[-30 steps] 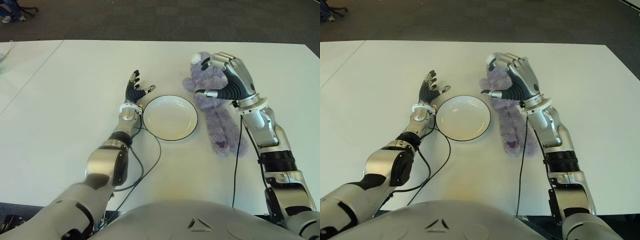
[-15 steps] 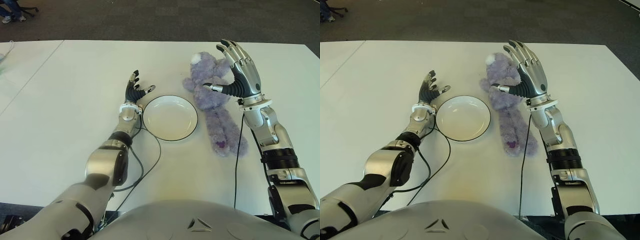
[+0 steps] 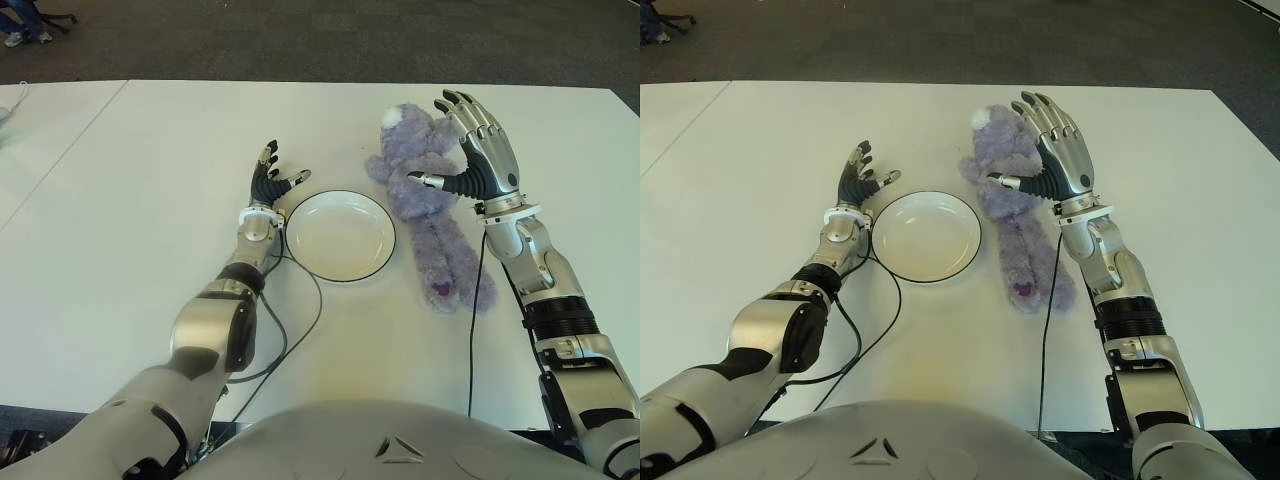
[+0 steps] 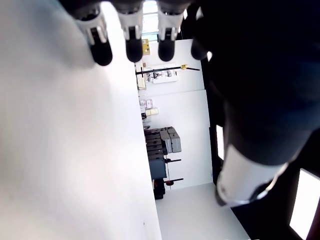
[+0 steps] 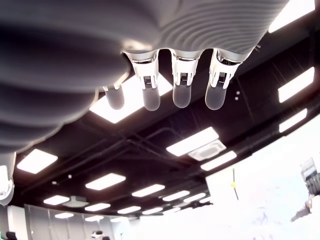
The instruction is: Put the doll into the plate.
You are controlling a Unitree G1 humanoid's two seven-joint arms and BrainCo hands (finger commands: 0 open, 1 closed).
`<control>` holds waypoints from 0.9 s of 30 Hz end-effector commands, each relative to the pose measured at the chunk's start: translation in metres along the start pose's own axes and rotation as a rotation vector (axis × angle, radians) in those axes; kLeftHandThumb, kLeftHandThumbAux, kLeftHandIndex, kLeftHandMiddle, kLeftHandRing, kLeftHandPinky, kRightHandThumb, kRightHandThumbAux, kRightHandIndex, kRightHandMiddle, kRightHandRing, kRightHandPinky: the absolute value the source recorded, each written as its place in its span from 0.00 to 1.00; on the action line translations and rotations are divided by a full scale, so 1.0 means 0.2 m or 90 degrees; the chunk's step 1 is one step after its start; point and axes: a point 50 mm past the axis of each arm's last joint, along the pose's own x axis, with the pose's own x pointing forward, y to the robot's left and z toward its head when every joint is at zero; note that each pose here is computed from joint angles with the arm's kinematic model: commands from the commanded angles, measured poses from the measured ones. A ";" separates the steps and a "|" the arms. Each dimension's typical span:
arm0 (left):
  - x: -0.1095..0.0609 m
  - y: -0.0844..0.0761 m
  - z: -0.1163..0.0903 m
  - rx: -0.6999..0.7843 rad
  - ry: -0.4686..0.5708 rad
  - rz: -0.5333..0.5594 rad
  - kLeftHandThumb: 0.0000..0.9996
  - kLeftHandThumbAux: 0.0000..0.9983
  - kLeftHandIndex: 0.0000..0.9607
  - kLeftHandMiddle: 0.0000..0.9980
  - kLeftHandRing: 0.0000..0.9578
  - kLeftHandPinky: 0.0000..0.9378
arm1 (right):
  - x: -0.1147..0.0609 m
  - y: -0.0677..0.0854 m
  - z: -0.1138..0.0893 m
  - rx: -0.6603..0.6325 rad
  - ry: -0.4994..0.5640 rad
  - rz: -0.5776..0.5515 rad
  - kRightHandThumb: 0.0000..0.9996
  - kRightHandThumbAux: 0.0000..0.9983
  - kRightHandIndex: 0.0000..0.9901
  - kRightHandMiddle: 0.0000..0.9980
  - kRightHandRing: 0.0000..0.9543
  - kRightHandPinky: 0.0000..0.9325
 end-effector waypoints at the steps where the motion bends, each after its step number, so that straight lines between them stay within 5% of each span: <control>1: -0.30 -0.07 -0.45 -0.004 0.254 -0.033 0.00 0.81 0.07 0.07 0.07 0.11 | -0.01 0.03 -0.03 -0.011 0.006 0.015 0.12 0.43 0.00 0.00 0.00 0.00; 18: -0.30 -0.07 -0.44 0.006 0.247 -0.033 0.00 0.78 0.06 0.06 0.07 0.10 | -0.10 0.15 -0.06 0.013 0.033 0.033 0.23 0.45 0.02 0.00 0.00 0.00; 27: -0.30 -0.07 -0.45 -0.001 0.256 -0.030 0.00 0.80 0.06 0.06 0.06 0.10 | -0.23 0.27 -0.08 0.019 0.073 0.085 0.24 0.46 0.01 0.00 0.00 0.06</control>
